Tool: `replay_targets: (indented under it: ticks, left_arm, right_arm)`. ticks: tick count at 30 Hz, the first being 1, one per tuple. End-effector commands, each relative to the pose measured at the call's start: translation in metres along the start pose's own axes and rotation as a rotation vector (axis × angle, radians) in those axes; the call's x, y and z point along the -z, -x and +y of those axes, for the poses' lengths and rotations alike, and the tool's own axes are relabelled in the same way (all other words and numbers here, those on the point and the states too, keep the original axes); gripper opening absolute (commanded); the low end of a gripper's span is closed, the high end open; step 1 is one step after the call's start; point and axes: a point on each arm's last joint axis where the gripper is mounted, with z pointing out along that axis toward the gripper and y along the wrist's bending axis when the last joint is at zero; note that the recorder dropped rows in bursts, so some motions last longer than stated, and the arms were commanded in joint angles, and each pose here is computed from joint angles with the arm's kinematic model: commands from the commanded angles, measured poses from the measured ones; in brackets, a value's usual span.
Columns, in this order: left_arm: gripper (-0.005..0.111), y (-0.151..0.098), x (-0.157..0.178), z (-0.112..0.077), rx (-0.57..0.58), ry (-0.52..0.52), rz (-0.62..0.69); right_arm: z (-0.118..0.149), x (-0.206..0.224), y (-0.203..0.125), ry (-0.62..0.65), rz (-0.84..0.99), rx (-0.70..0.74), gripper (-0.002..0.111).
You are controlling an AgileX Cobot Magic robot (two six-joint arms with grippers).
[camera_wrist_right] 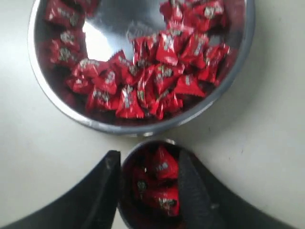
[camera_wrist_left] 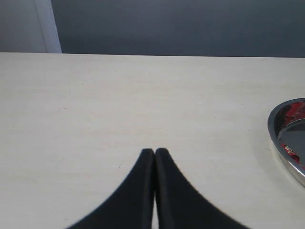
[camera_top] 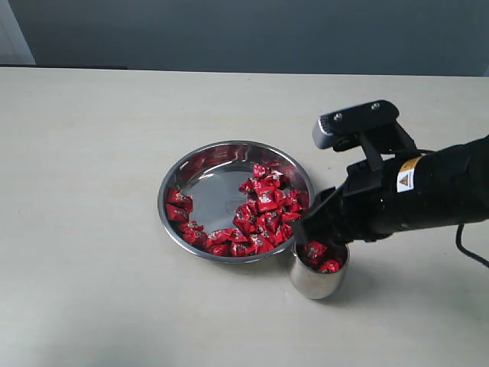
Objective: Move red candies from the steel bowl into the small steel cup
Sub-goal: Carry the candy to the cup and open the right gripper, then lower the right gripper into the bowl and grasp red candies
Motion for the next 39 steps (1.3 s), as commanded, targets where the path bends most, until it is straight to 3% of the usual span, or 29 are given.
replay_targets:
  ticks: [1, 10, 19, 29, 39]
  left_arm:
    - [0.000, 0.000, 0.000, 0.000, 0.001, -0.005, -0.008]
    - [0.000, 0.000, 0.000, 0.000, 0.001, -0.005, -0.008]
    - [0.000, 0.000, 0.000, 0.000, 0.001, -0.005, -0.008]
    - [0.000, 0.000, 0.000, 0.000, 0.001, -0.005, -0.008]
    - [0.000, 0.000, 0.000, 0.000, 0.001, -0.005, -0.008]
  right_arm:
    - [0.002, 0.006, 0.029, -0.005, -0.166, 0.023, 0.039]
    - [0.006, -0.026, 0.084, -0.024, -0.187, 0.099, 0.039]
    - [0.008, -0.089, 0.119, -0.025, -0.014, 0.125, 0.039]
    - [0.002, -0.152, 0.120, -0.042, 0.189, 0.195, 0.039]
    - [-0.004, -0.172, 0.110, -0.063, 0.227, 0.224, 0.039]
